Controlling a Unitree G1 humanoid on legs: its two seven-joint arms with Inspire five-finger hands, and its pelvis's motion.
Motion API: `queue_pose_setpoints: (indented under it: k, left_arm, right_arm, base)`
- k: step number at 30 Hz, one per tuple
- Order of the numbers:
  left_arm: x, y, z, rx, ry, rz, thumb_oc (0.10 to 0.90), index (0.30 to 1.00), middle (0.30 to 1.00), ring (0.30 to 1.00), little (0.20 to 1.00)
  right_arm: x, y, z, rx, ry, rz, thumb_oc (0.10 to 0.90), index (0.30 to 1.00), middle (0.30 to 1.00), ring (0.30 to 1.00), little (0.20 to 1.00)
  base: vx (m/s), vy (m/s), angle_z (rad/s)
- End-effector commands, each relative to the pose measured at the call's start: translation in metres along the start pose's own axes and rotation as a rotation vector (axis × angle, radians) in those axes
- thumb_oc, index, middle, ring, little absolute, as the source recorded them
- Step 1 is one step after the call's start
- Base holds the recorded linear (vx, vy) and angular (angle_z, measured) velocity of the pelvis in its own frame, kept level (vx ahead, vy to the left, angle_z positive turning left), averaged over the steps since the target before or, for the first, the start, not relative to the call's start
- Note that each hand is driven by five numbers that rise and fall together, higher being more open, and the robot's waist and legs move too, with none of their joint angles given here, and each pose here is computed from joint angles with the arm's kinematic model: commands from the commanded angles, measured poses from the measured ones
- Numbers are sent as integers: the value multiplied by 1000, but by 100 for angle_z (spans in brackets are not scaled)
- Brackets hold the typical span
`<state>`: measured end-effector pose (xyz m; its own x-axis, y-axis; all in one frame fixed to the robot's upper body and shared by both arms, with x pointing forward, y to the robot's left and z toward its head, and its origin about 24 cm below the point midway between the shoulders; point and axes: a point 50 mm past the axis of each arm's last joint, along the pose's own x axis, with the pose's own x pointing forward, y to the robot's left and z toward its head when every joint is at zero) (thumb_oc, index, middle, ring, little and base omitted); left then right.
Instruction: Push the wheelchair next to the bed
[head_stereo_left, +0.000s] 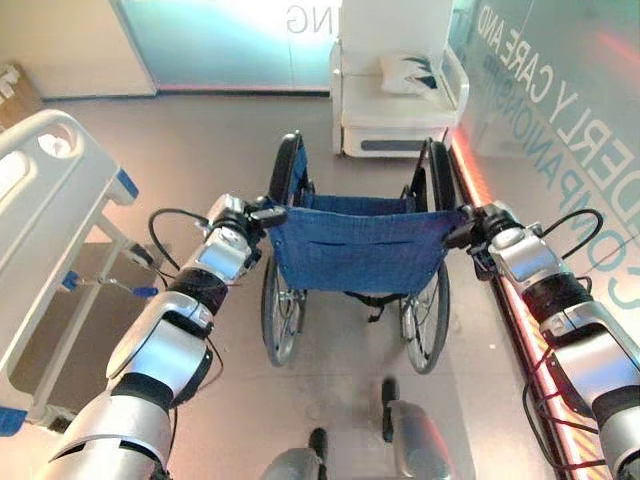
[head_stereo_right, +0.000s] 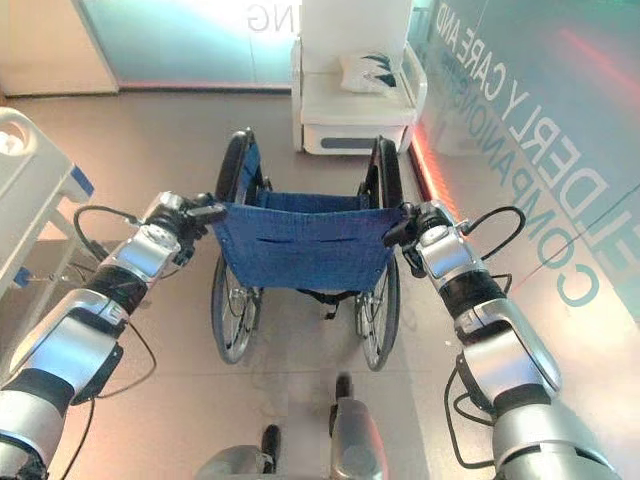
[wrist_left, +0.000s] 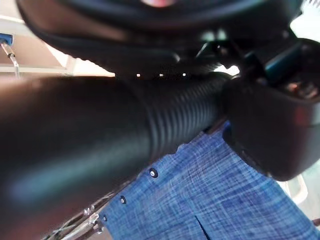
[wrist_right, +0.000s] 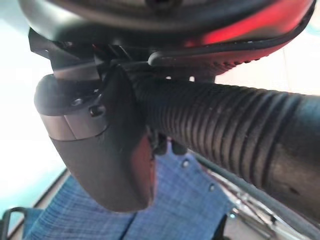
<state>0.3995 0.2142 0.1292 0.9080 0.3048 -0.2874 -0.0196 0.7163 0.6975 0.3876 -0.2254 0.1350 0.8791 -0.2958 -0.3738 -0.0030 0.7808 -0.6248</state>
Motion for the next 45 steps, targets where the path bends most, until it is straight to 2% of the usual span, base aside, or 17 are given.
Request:
queue_pose_setpoints:
  k: [1,7,14,19,25,32,35,45]
  left_arm:
    - [-4,-38,-3,-58,-75,-180,400,300,300,300,300]
    - [-7,-52,-25,-114,-8,-224,400,300,300,300,300]
    - [-9,-62,-41,-161,18,-232,400,300,300,300,300]
    - [-14,-70,-44,-115,-20,-264,400,300,300,300,300]
    - [-9,-46,-41,-124,-31,-207,400,300,300,300,300]
    - [-15,-55,-52,-19,-54,-274,400,300,300,300,300]
    - [-16,-60,-52,1,-55,-292,400,300,300,300,300]
    - [-13,-53,-28,-16,-93,-289,400,300,300,300,300]
  right_arm:
    - [2,-7,8,-85,-106,-22,400,300,300,300,300]
    - [-2,15,8,-130,-115,29,400,300,300,300,300]
    - [-2,16,1,-170,-148,29,400,300,300,300,300]
    - [2,13,-4,-196,-143,12,400,300,300,300,300]
    - [1,-3,33,-254,-261,15,400,300,300,300,300]
    - [8,27,-2,-298,-234,90,400,300,300,300,300]
    - [8,34,-1,-297,-231,97,400,300,300,300,300]
    - [-6,12,39,-301,-309,29,400,300,300,300,300]
  base:
    - [453,-442,66]
    - [476,-317,24]
    - [374,-205,6]
    - [534,-86,-2]
    - [403,102,-79]
    - [485,92,-16]
    - [392,-70,-7]
    - [395,-242,45]
